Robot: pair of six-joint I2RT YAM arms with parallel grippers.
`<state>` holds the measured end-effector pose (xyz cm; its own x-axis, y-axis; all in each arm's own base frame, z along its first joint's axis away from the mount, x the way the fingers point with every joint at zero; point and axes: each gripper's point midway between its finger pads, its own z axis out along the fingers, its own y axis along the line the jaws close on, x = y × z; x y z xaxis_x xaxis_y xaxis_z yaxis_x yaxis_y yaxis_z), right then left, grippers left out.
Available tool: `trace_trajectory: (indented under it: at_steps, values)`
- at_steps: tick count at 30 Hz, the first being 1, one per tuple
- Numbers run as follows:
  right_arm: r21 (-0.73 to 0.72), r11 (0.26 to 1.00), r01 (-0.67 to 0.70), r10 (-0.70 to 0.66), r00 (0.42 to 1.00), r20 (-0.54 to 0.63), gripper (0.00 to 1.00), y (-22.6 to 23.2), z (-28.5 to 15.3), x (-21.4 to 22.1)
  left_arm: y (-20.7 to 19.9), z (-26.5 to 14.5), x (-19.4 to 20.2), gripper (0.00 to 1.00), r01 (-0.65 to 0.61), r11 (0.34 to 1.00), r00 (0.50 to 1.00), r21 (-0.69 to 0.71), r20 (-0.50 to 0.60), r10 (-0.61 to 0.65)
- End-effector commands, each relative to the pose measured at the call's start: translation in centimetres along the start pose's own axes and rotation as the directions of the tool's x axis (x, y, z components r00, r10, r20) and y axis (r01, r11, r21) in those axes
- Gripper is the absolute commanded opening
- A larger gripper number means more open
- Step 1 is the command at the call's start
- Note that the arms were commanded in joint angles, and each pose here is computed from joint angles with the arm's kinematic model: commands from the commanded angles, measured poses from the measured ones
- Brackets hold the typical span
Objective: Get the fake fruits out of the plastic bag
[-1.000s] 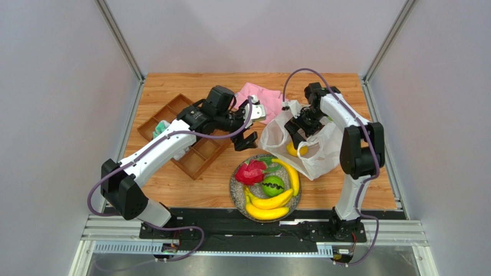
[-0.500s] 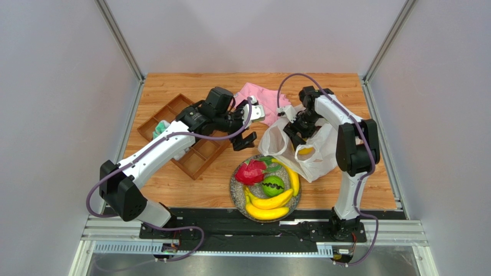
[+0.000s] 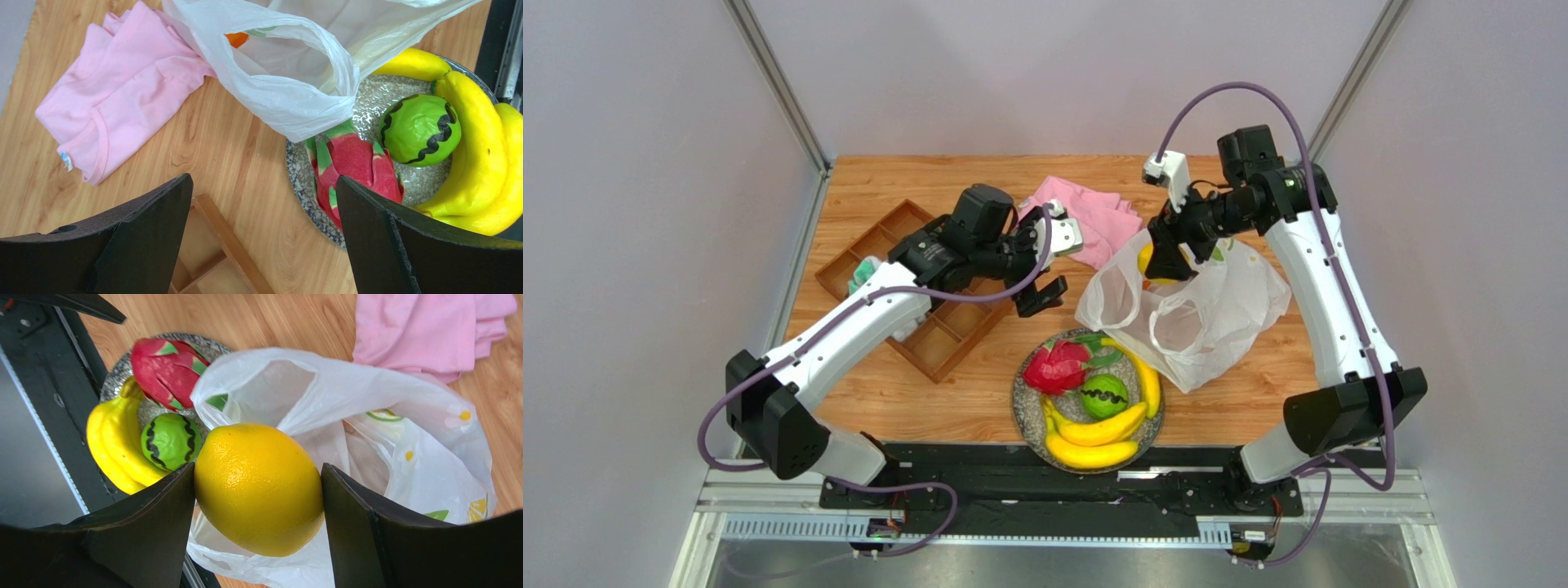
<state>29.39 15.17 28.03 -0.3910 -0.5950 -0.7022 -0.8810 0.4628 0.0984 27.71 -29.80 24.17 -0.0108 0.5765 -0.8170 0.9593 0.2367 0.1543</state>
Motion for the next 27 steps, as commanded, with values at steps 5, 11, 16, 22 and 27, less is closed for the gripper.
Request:
trace_trajectory:
  at_steps: [5, 11, 16, 22, 27]
  values:
    - [-0.181, 0.974, 0.137, -0.153, 0.985, -0.075, 0.59, 10.8, 0.9, 0.5, 3.0, -6.5, -0.2, 0.98, 0.223, 0.942, 0.973, -0.250, 0.116, -0.200]
    - [-0.330, 0.917, 0.222, -0.297, 0.934, -0.198, 0.58, 15.6, 5.6, 3.7, 3.3, -12.3, 2.0, 0.99, 0.303, 0.887, 0.946, -0.349, 0.224, -0.235]
    - [-0.218, 0.965, 0.143, -0.217, 0.904, -0.369, 0.53, 11.5, 9.4, 6.1, 3.2, -16.4, 2.2, 0.98, 0.369, 0.856, 0.913, -0.362, 0.314, -0.260]
    - [-0.086, 0.996, -0.012, -0.024, 0.911, -0.411, 0.56, 8.2, 12.0, 7.0, 4.3, -18.1, 2.5, 0.97, 0.431, 0.816, 0.881, -0.387, 0.378, -0.286]
    - [-0.082, 0.996, -0.022, -0.015, 0.905, -0.425, 0.55, 6.7, 13.8, 7.5, 4.4, -18.0, 3.0, 0.95, 0.494, 0.797, 0.845, -0.348, 0.408, -0.346]
